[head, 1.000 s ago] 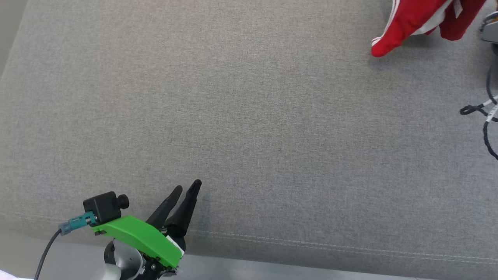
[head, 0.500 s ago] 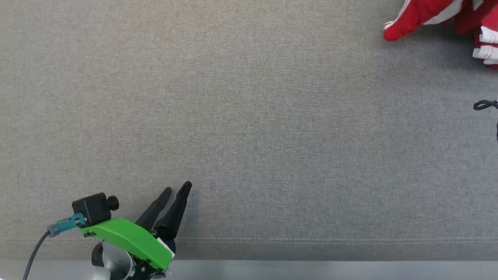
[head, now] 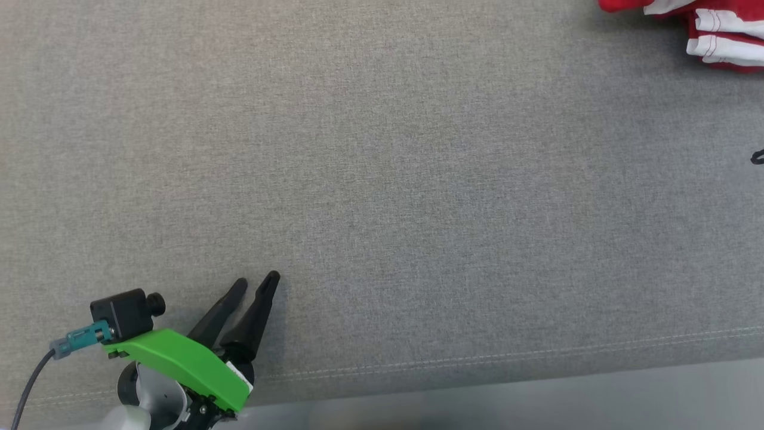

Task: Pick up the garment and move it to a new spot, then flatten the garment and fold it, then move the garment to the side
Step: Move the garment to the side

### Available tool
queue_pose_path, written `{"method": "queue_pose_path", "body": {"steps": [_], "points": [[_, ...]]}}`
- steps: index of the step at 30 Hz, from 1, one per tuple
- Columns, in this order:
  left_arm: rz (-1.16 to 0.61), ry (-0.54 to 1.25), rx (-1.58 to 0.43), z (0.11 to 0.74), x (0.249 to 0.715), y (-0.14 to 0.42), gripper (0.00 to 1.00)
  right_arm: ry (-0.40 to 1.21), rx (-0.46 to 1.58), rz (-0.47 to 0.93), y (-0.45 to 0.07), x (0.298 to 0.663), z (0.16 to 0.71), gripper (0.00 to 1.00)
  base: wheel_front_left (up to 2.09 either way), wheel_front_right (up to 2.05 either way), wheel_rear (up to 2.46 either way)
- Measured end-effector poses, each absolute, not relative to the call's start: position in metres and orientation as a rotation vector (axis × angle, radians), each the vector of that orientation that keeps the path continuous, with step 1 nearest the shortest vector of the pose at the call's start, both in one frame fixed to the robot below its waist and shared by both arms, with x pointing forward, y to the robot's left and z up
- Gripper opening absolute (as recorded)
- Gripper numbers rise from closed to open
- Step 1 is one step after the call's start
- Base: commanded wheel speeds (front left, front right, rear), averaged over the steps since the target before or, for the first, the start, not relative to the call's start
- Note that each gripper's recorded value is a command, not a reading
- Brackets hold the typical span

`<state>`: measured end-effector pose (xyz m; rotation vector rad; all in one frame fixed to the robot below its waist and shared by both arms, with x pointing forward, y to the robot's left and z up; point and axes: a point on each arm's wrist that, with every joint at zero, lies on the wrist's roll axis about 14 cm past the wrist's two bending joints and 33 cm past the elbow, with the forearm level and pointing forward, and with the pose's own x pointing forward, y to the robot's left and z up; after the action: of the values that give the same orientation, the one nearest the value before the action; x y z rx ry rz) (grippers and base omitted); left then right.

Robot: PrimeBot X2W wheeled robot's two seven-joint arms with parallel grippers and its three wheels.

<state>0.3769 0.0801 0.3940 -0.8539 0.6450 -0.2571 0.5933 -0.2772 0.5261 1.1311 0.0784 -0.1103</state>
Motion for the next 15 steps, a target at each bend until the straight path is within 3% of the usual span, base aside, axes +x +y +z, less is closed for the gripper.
{"method": "queue_pose_path", "body": {"steps": [15], "points": [[-0.304,0.684,-0.858,0.378,0.394,0.071,1.00,0.035,1.060,-0.337,-0.324,0.583,0.469,0.00,0.00,0.00,0.00]]}}
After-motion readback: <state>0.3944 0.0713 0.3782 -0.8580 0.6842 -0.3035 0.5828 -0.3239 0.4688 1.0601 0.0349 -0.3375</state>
